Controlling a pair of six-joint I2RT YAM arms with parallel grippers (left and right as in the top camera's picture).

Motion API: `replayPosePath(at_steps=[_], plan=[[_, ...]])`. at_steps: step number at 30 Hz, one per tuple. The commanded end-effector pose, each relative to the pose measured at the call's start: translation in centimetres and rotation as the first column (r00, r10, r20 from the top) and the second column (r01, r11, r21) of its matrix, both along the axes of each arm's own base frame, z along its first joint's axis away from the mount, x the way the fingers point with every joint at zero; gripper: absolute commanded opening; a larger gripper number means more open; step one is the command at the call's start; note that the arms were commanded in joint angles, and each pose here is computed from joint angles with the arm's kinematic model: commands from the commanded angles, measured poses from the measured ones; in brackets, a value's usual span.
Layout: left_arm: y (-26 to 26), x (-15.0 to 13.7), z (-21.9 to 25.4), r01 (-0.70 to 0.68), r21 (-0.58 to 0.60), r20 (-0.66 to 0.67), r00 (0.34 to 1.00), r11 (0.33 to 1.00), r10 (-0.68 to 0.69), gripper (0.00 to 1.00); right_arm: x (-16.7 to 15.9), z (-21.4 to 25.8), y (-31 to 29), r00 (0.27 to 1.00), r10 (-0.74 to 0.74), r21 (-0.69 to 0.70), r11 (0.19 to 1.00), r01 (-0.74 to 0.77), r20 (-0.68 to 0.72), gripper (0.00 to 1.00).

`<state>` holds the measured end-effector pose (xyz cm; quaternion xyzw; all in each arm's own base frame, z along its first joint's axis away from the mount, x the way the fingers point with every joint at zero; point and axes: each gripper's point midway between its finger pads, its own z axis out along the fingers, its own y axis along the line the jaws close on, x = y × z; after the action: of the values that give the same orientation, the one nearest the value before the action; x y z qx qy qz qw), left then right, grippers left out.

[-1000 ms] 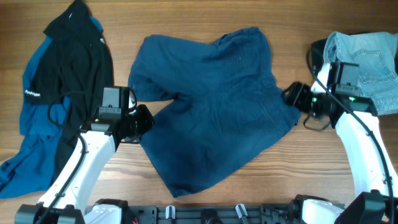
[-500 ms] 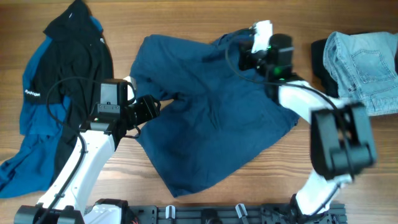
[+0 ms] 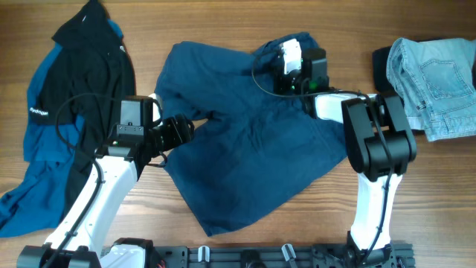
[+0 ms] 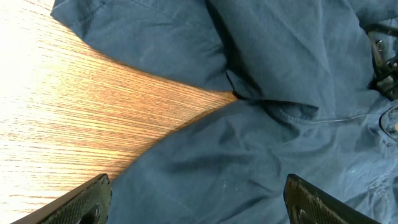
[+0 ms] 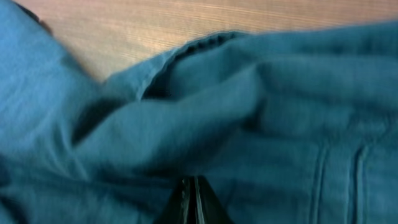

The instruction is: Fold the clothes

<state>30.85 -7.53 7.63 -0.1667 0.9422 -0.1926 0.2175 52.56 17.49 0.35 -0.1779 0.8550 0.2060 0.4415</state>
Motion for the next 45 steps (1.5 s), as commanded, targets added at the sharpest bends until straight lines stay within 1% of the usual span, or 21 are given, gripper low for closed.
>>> replayPosePath(at_steps=[1,5,9,15,18,23,24,26,27,28,30,31,32,34,35,36,38,39,40,42,45], plan=[[0.0,0.3,0.7,0.008,0.014,0.021,1.0,1.0,-0.008,0.89,0.2,-1.9,0.2,1.0,0.006,-0.022,1.0,-0.006,0.004,0.04],[0.1,0.2,0.6,0.008,0.015,0.014,1.0,1.0,-0.008,0.89,1.8,-2.4,-2.2,0.99,-0.138,-0.089,0.986,0.141,0.043,0.04],[0.1,0.1,0.5,0.008,0.015,0.008,1.0,1.0,-0.008,0.89,3.6,-1.9,-5.1,0.948,-0.302,-0.135,0.94,0.313,0.1,0.04],[0.1,0.0,0.5,0.008,0.016,0.004,1.0,1.0,-0.008,0.89,5.8,-1.0,-7.8,0.901,-0.406,-0.168,0.888,0.428,0.151,0.05],[0.1,-0.1,0.4,0.008,0.016,0.001,1.0,1.0,-0.008,0.89,6.8,-1.0,-10.4,0.861,-0.492,-0.149,0.849,0.507,0.128,0.05],[0.1,-0.1,0.4,0.008,0.016,0.002,1.0,1.0,-0.008,0.89,8.0,0.1,-14.2,0.794,-0.6,-0.057,0.793,0.606,0.098,0.06],[0.1,-0.1,0.4,0.008,0.016,0.002,1.0,1.0,-0.008,0.89,8.2,0.3,-14.5,0.789,-0.609,-0.04,0.789,0.613,0.083,0.06],[0.1,-0.1,0.4,0.008,0.016,0.002,1.0,1.0,-0.008,0.88,8.5,1.0,-13.4,0.823,-0.562,-0.015,0.825,0.565,0.075,0.05],[0.1,-0.1,0.4,0.008,0.017,0.001,1.0,1.0,-0.008,0.89,8.6,1.8,-12.6,0.846,-0.528,0.002,0.848,0.53,0.078,0.07],[0.1,-0.1,0.4,0.008,0.017,0.002,1.0,1.0,-0.008,0.89,8.6,2.8,-11.8,0.865,-0.494,0.014,0.869,0.494,0.086,0.11],[0.4,0.0,0.4,-0.001,0.032,0.005,1.0,0.999,0.001,0.89,8.7,5.1,-11.0,0.882,-0.46,0.045,0.888,0.458,0.101,0.33],[0.6,0.0,0.4,-0.006,0.041,0.006,1.0,0.999,0.006,0.89,8.6,6.7,-10.7,0.887,-0.448,0.058,0.894,0.444,0.109,0.46],[0.7,0.1,0.4,-0.004,0.053,0.012,1.0,0.999,0.003,0.89,8.1,9.8,-10.1,0.901,-0.419,0.08,0.908,0.412,0.115,0.68],[0.7,0.2,0.4,0.009,0.06,0.02,1.0,0.998,-0.011,0.88,6.8,13.6,-9.2,0.924,-0.369,0.102,0.928,0.359,0.1,0.97],[0.7,0.2,0.4,0.009,0.059,0.019,1.0,0.998,-0.011,0.89,5.7,15.7,-8.8,0.933,-0.349,0.11,0.934,0.339,0.085,0.99],[0.4,0.1,0.5,0.019,0.045,0.018,1.0,0.999,-0.02,0.89,2.8,19.8,-8.7,0.942,-0.333,0.107,0.939,0.326,0.051,1.0],[-0.4,-0.1,0.6,0.045,0.003,0.013,0.999,0.999,-0.045,0.89,-0.3,23.3,-9.0,0.942,-0.334,0.096,0.939,0.33,0.025,1.0],[-1.1,-0.8,0.5,0.068,-0.033,-0.013,0.998,0.997,-0.068,0.89,-3.8,25.4,-9.4,0.939,-0.342,0.08,0.936,0.343,-0.026,1.0],[-1.4,-1.8,0.0,0.075,-0.041,-0.061,0.995,0.996,-0.077,0.91,-6.9,26.0,-10.2,0.916,-0.387,0.058,0.917,0.394,-0.104,1.0],[-2.0,-3.4,-0.6,0.071,-0.057,-0.133,0.988,0.996,-0.079,0.92,-9.8,25.6,-11.6,0.862,-0.467,0.019,0.877,0.479,-0.196,1.0],[-3.9,-6.6,-1.2,0.116,-0.103,-0.252,0.958,0.988,-0.138,0.93,-15.2,23.5,-14.2,0.722,-0.596,-0.11,0.792,0.6,-0.352,1.0]])
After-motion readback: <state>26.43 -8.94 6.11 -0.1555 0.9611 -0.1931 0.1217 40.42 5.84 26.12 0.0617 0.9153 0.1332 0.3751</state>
